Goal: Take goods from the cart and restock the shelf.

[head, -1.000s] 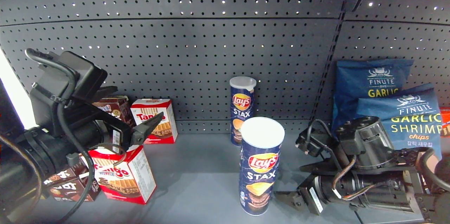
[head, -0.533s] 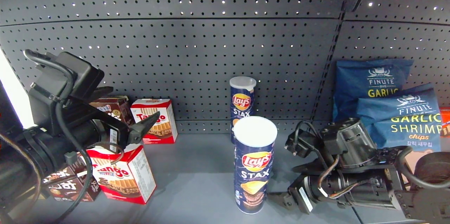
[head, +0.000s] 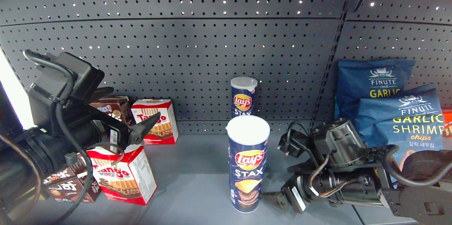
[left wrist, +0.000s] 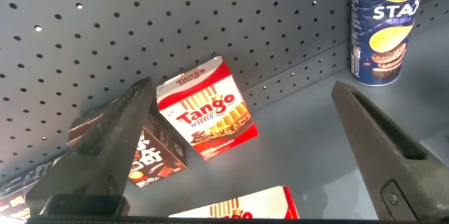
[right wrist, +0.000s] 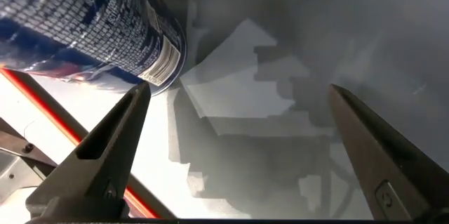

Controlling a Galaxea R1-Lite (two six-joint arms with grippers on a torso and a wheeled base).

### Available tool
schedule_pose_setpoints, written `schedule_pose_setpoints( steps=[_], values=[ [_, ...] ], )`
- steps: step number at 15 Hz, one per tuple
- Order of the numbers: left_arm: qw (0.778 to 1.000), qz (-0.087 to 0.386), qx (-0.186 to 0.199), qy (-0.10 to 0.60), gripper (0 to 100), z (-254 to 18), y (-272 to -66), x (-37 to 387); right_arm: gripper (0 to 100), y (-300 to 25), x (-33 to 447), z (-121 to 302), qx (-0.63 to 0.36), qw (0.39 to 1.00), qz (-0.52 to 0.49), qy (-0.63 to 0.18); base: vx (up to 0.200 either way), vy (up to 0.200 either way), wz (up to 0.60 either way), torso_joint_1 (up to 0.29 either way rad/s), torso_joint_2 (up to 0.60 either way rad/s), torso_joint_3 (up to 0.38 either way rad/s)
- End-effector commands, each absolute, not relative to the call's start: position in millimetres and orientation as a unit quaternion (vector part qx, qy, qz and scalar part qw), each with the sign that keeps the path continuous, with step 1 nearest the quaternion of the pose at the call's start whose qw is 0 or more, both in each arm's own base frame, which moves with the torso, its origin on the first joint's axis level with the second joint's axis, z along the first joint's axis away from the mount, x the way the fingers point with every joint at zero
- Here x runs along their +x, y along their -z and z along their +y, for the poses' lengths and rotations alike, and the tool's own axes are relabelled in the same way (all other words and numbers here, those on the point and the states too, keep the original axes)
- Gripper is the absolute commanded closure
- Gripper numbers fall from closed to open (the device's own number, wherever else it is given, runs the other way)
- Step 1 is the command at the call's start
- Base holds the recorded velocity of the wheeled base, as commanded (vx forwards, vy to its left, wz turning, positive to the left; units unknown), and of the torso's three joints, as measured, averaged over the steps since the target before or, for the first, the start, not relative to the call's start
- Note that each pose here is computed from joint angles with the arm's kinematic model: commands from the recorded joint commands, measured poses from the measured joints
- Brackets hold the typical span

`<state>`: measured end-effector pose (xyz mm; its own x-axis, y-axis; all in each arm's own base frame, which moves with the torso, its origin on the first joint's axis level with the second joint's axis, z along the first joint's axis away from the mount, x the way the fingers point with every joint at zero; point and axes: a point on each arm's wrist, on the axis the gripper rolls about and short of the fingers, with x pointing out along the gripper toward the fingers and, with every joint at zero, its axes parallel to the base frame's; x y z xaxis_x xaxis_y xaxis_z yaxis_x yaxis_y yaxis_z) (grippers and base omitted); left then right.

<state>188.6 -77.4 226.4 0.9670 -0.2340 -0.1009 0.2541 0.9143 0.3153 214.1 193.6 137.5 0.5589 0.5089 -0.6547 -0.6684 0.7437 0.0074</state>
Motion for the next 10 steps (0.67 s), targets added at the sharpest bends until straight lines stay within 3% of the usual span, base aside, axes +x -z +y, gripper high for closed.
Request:
schedule_pose_setpoints(
  steps=[1, 4, 6, 8, 10],
  values=[
    [0.978, 0.032, 0.166, 0.125, 0, -77, -225, 188, 0, -139, 213, 193, -0.121, 0.875, 0.326, -0.338, 0.000, 0.000, 0.00, 0.000, 0.00, 0.000],
    [0.978, 0.031, 0.165, 0.125, 0, -76, -223, 186, 0, -154, 208, 184, -0.108, 0.886, 0.302, -0.334, 0.000, 0.000, 0.00, 0.000, 0.00, 0.000],
    [0.979, 0.019, 0.162, 0.123, 0, -74, -228, 181, 0, -181, 204, 167, -0.074, 0.914, 0.256, -0.307, 0.000, 0.000, 0.00, 0.000, 0.00, 0.000],
    [0.981, 0.002, 0.156, 0.118, 0, -68, -234, 168, 0, -210, 197, 145, -0.042, 0.939, 0.202, -0.276, 0.000, 0.000, 0.00, 0.000, 0.00, 0.000],
    [0.983, -0.041, 0.143, 0.111, 0, -58, -249, 146, 0, -245, 178, 97, -0.007, 0.970, 0.126, -0.208, 0.000, 0.000, 0.00, 0.000, 0.00, 0.000]
  ],
)
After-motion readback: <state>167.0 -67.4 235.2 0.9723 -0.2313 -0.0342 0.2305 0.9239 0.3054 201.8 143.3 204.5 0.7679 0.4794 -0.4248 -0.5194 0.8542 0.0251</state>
